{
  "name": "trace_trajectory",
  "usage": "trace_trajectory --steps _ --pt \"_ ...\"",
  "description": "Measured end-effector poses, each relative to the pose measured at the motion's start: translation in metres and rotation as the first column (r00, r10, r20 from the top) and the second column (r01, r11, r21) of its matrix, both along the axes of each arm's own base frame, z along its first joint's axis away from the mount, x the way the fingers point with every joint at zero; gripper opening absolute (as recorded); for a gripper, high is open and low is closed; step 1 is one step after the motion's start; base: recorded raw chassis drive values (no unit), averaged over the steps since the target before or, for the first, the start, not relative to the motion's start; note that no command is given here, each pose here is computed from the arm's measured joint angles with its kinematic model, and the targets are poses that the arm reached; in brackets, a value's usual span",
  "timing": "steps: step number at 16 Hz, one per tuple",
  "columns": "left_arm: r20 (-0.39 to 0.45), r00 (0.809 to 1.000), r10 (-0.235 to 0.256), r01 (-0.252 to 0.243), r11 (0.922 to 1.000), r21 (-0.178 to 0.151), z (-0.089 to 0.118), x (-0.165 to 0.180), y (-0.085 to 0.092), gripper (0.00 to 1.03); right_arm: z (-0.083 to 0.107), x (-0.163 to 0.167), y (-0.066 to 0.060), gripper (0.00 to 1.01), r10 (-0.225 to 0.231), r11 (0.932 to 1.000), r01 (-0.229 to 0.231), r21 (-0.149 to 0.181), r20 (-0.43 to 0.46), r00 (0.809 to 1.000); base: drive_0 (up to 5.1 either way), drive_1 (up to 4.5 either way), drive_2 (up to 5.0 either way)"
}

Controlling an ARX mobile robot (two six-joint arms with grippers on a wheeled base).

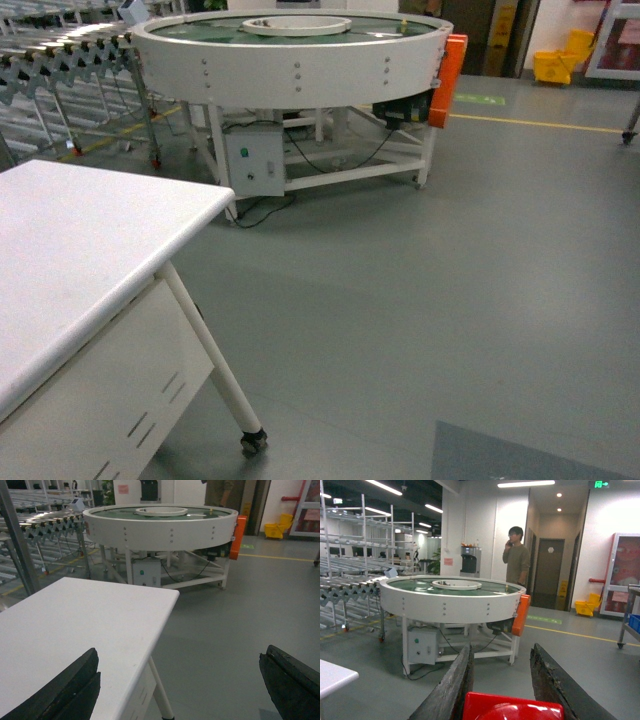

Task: Pick red block from blue box to shelf

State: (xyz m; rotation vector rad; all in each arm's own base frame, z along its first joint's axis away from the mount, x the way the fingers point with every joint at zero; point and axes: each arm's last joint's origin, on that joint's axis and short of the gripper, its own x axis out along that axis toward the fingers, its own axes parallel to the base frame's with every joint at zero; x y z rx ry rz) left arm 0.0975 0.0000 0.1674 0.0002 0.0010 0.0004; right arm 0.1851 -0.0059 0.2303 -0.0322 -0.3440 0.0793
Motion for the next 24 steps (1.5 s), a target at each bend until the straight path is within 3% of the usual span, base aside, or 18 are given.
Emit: trace_trajectory --steps 24 --pt "0.000 1.000 -0.002 0.002 1.0000 0.000 0.0000 0.0000 -0.0002 0.98 0.0000 0.0000 -0.0001 0.28 -0.001 1.0000 0.001 0.000 0.000 1.000 -1.2 -1.25 -1.2"
